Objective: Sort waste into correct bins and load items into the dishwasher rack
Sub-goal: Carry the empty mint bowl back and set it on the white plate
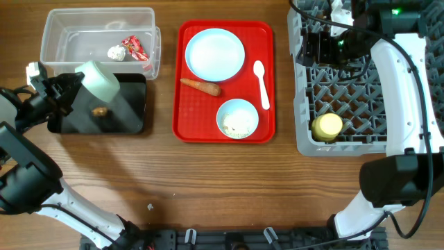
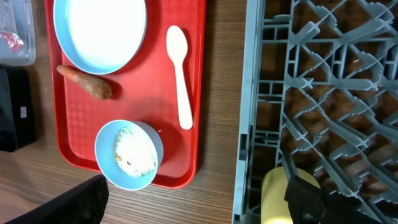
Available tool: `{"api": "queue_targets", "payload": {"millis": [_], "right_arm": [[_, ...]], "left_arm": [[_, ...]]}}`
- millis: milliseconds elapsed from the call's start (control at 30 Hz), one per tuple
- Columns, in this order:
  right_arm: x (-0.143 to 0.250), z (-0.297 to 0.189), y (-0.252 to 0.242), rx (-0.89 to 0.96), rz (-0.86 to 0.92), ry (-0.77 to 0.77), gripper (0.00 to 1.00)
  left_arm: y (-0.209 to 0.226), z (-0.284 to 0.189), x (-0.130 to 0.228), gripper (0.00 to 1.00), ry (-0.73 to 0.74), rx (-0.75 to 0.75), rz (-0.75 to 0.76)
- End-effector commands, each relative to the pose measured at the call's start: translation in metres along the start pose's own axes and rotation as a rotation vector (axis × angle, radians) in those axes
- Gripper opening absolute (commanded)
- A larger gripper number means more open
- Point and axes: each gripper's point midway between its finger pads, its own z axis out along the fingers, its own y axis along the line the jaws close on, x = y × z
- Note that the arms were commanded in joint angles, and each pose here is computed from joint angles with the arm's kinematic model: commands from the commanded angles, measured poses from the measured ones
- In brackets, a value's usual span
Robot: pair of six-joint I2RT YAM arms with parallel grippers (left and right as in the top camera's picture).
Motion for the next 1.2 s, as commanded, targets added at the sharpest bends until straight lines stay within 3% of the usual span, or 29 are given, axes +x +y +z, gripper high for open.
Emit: {"api": "queue_targets", "payload": {"millis": [0, 167, 367, 567, 733, 967, 1167], "right_arm": [[-0.003, -0.010, 0.002, 0.018, -0.034, -0.029, 0.93], [-0.001, -0.010, 0.002, 0.018, -0.032, -0.023, 0.93], [0.000, -0.010, 0.002, 0.017, -0.026, -0.019, 0.93], [0.000, -0.010, 0.002, 0.017, -0.002, -0.017, 0.93], [0.002, -0.010, 0.002, 0.017, 0.000, -0.012, 0.93], [0.002, -0.010, 0.002, 0.018, -0.001, -0.011, 0.93], [0.001, -0.010, 0.002, 0.017, -0.005, -0.016, 0.93]], "left_arm": [[-0.016, 0.004, 0.003, 0.04, 0.005, 0.035, 0.056], [-0.055, 0.032, 0.030, 0.04, 0.090, 0.005, 0.263], [-0.087, 0.112, 0.084, 0.04, 0.303, -0.233, 0.622], [-0.045, 0.212, 0.106, 0.04, 0.312, -0.711, 1.037], [0.002, 0.282, 0.132, 0.04, 0.286, -0.967, 1.322], [0.083, 0.327, 0.152, 0.04, 0.377, -1.047, 1.388], [0.108, 0.346, 0.143, 0.05, 0.349, -1.025, 1.402]]}}
